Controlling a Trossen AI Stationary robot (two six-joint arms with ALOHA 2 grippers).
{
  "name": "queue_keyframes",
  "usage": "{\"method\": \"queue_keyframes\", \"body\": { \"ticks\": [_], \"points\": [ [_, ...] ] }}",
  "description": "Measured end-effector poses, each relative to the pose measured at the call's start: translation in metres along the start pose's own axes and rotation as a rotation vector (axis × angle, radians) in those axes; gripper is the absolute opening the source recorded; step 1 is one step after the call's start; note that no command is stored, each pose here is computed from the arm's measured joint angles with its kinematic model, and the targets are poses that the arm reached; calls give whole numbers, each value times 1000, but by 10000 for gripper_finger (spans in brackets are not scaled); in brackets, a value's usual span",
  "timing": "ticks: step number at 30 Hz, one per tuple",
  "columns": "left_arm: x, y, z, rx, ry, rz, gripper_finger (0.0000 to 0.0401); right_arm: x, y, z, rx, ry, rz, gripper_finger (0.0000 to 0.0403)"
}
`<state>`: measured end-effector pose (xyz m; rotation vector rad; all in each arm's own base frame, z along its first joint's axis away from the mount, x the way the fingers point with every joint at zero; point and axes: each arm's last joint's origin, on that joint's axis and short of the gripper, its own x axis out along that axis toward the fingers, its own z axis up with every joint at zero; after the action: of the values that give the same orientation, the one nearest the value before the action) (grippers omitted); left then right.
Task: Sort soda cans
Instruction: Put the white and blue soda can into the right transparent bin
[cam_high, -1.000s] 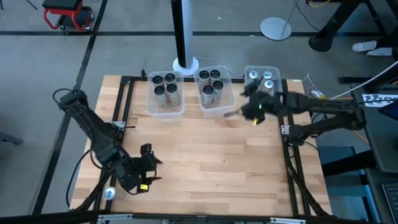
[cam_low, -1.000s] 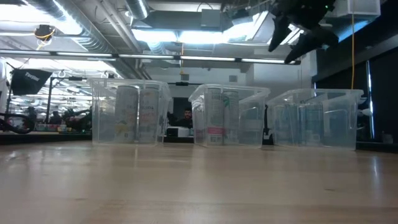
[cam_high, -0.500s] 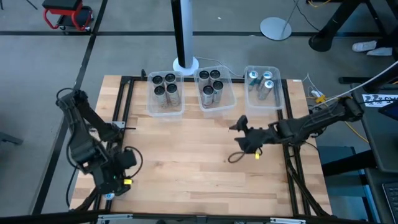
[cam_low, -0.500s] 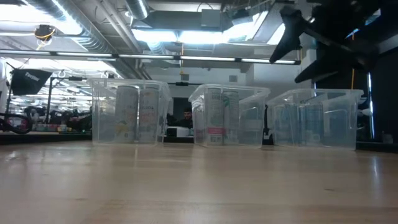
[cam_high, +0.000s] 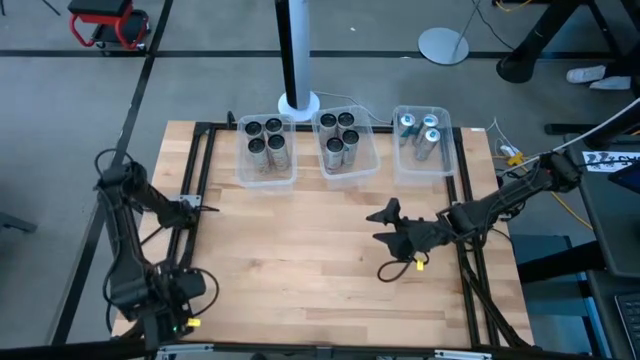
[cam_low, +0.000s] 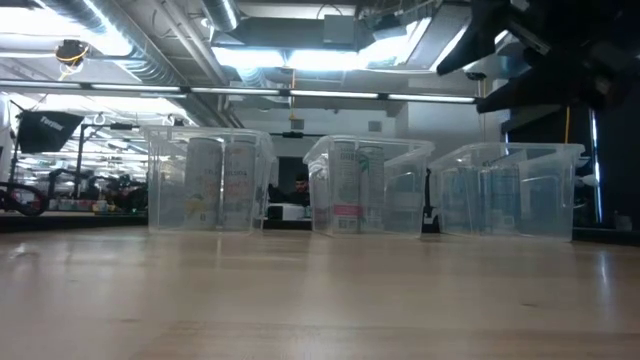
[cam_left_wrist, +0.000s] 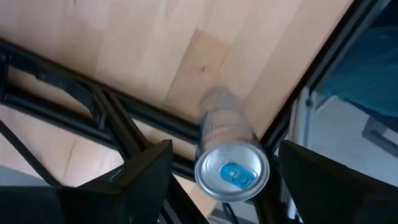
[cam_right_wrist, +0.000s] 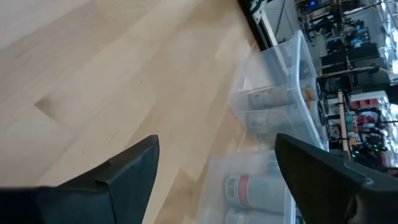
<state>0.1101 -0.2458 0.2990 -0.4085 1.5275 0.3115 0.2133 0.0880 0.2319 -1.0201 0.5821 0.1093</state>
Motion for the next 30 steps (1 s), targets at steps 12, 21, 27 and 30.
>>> {"method": "queue_keyframes", "body": {
  "ticks": [12, 21, 27, 30],
  "points": [
    [4, -4, -30, -53, -17, -31, 280, -1, 0, 1, 21, 8, -14, 319],
    [11, -3, -46, -30, -96, -12, 280, -1, 1, 1, 21, 9, -14, 319],
    [26, -6, -50, 13, -102, 11, 280, -1, 1, 1, 20, 9, -13, 319],
    [28, -8, -50, 16, -101, -13, 280, -1, 1, 1, 20, 9, -13, 319]
  ]
}}
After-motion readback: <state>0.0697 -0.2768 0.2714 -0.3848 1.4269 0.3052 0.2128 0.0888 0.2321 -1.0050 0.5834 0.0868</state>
